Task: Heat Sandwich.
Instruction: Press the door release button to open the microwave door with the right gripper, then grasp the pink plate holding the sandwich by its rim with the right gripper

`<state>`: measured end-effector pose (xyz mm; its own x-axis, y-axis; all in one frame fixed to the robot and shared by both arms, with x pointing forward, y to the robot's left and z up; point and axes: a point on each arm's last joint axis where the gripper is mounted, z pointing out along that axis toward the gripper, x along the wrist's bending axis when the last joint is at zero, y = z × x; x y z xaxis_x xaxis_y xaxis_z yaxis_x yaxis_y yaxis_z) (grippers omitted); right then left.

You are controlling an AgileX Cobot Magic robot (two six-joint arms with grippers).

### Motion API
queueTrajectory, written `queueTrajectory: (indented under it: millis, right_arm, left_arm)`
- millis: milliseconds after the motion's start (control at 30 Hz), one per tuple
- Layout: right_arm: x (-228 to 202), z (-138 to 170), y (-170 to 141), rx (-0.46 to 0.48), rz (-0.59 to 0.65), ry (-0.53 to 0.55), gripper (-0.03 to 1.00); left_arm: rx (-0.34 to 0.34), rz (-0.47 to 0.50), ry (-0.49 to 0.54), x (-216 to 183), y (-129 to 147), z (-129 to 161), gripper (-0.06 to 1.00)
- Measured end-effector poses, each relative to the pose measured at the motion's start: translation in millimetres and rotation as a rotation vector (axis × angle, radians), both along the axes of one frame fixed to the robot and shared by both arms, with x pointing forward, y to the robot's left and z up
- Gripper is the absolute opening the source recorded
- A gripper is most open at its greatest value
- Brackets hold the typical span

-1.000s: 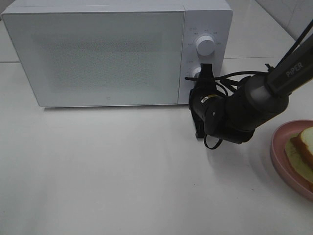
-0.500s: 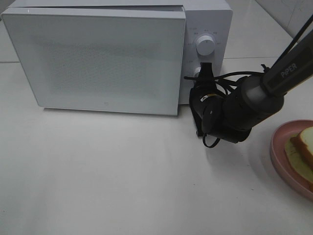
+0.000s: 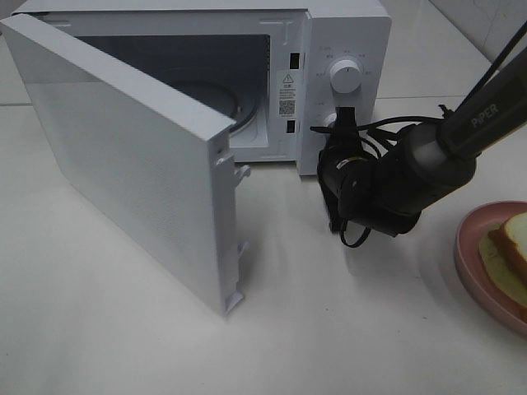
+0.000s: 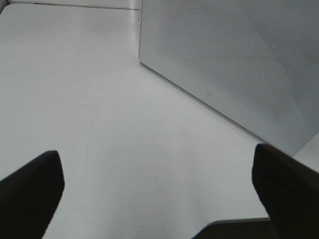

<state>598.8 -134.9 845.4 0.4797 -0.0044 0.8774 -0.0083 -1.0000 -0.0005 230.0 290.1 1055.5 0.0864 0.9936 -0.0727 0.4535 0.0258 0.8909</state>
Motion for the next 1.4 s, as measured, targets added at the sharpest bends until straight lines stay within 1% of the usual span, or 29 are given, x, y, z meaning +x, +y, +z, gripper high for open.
queueTrajectory:
  millis: [167, 333, 533, 867, 1067, 1333, 1400]
  right_arm:
    - [0.3, -0.6, 0.2, -0.010, 0.011, 0.012, 0.02]
    - [1.0, 3.4, -0.5, 0.009, 0.015, 0.041, 0.02]
    - [-0.1, 4.9, -1.2, 0.009, 0.020, 0.052, 0.02]
    - [-11.3, 11.6, -1.0, -0.035, 0.059, 0.024, 0.02]
    - [-21.5, 15.2, 0.9, -0.057, 0.100, 0.067, 0.02]
    - [-38.5, 32.8, -7.9, -0.102, 0.139, 0.090, 0.02]
    - [-46.1, 41.8, -9.7, -0.108, 0.172, 0.108, 0.02]
  left_arm:
    - [0.000, 0.000, 0.000, 0.0, 0.0, 0.0, 0.96]
    - [0.000, 0.000, 0.000, 0.0, 0.0, 0.0, 0.96]
    - [0.000, 0.000, 0.000, 0.0, 0.0, 0.0, 0.96]
    - [0.000, 0.000, 0.000, 0.0, 0.0, 0.0, 0.96]
    - [0.000, 0.000, 0.000, 0.0, 0.0, 0.0, 0.96]
    - [0.000, 0.000, 0.000, 0.0, 0.0, 0.0, 0.96]
    - [0.000, 0.000, 0.000, 0.0, 0.0, 0.0, 0.96]
